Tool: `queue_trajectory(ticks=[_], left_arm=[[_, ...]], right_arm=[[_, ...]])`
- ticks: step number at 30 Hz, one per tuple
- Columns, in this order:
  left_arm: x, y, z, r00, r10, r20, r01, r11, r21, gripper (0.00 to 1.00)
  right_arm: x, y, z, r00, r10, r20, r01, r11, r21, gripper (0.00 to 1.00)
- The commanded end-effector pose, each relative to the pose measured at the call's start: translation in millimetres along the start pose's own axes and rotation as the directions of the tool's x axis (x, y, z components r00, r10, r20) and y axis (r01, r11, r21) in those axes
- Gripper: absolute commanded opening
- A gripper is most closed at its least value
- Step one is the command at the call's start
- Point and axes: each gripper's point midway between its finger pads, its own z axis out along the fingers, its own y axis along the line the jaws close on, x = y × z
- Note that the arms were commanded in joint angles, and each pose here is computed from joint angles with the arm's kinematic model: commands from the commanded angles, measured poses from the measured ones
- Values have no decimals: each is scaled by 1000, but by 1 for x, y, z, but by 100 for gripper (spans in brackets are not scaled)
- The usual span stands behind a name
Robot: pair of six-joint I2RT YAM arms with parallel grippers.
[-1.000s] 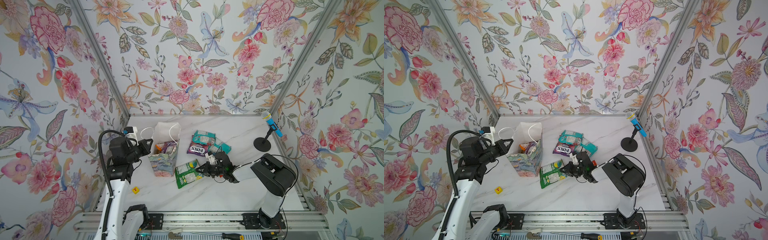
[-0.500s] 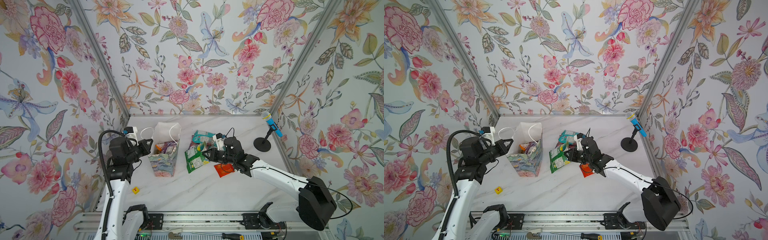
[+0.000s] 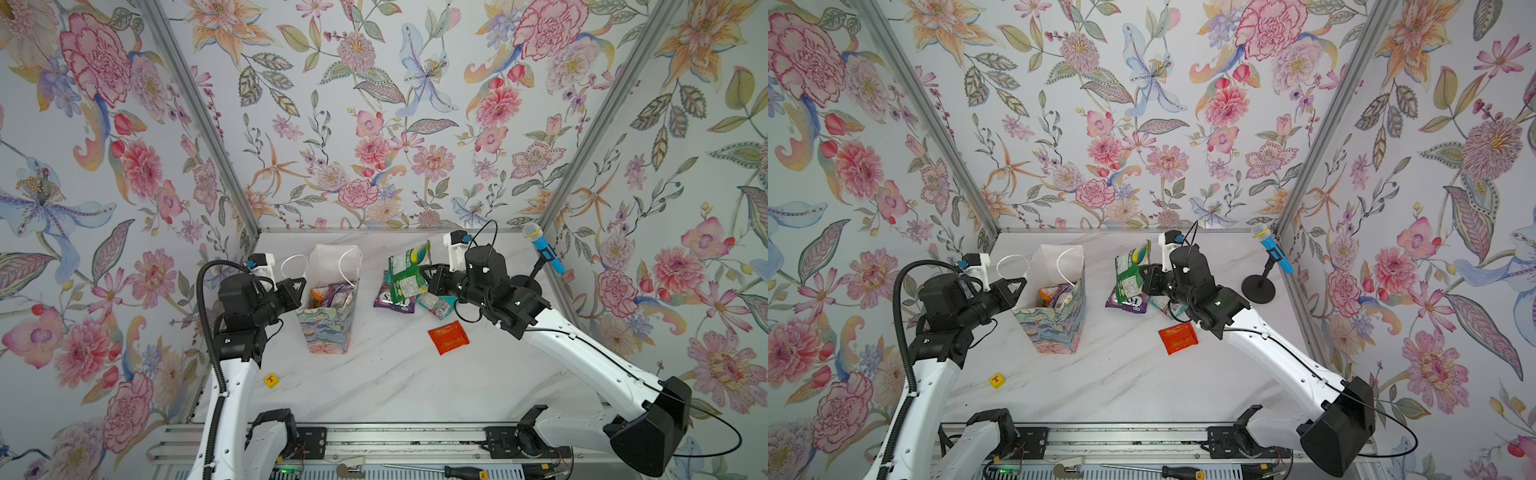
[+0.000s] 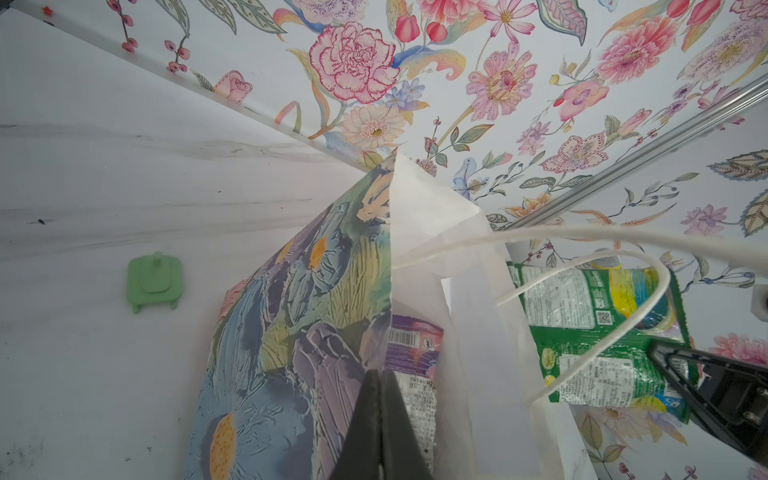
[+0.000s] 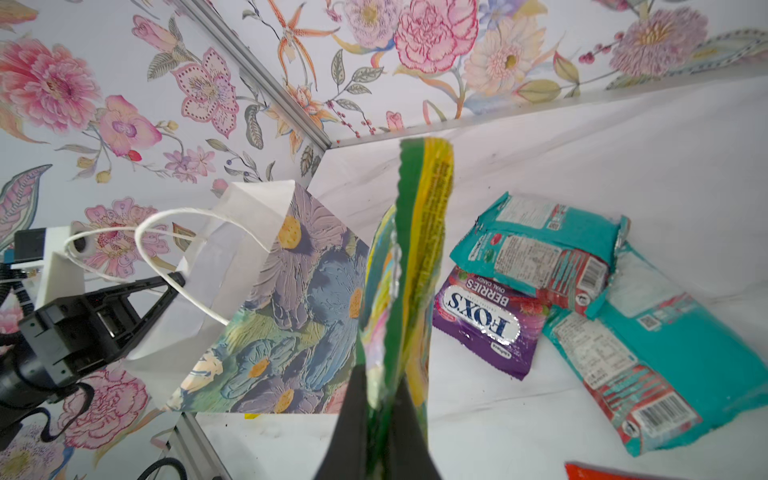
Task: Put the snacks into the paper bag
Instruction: 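Lift the green packet and carry it above the bag with the right gripper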
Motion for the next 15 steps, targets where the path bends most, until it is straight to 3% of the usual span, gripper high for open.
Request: queue_trajectory(ticks=[1,15], left_arm=[[-4,-10,-2,999,33,21,-34,999,39,3],[-5,-10,-2,999,36,19,-37,999,40,3]], right_arm=[[-36,16,-5,994,-53,98,55,998,-18,0],[-109,103,-3,944,-165,284,201,974,-104,0]])
